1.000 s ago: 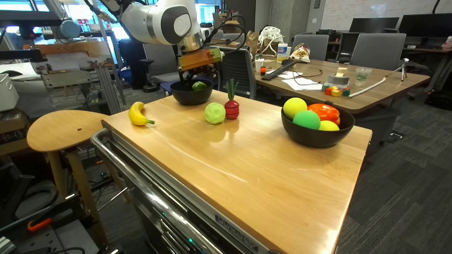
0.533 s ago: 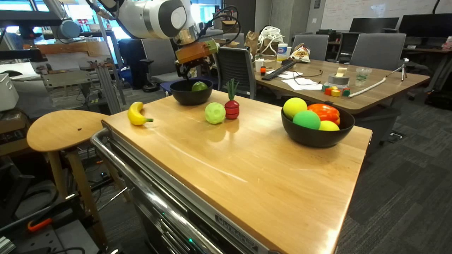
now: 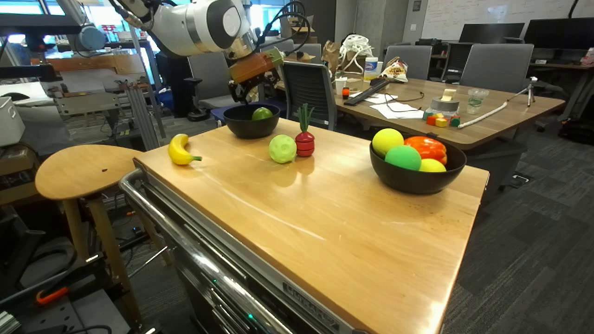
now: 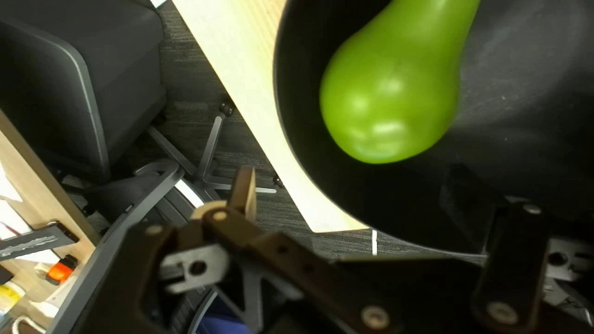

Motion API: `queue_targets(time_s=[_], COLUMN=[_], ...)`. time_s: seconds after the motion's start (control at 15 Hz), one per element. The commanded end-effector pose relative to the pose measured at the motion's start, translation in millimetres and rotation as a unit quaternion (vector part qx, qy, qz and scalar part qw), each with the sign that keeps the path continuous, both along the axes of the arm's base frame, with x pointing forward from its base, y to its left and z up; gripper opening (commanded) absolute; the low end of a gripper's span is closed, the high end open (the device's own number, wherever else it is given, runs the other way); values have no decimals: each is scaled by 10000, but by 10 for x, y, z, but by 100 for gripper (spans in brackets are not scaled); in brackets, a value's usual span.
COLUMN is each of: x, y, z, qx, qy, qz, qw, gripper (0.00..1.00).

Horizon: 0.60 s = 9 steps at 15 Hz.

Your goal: Take the fruits and vegetables out of the bowls and put them on the table

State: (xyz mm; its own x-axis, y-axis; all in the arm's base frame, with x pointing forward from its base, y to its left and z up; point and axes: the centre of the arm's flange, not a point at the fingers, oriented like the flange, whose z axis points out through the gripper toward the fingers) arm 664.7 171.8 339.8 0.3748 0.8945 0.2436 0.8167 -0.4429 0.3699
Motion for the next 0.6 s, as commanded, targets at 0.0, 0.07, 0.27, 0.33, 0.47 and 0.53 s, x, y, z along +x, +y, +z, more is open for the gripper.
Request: queue_targets(time_s=[0.0, 0.07, 0.27, 0.33, 0.47, 0.53], x=[-240, -277, -417, -457, -483, -478], y=[-38, -43, -23, -21, -33, -48], z=[65, 56, -2, -37, -113, -148], qx=[-142, -161, -183, -185, -218, -232], qy=[-259, -269, -255, -245, -256, -258], qz=[-61, -71, -71, -59, 31, 9], qw=[9995, 9995, 9995, 9995, 9994, 9994], gripper=[100, 100, 100, 100, 100, 100])
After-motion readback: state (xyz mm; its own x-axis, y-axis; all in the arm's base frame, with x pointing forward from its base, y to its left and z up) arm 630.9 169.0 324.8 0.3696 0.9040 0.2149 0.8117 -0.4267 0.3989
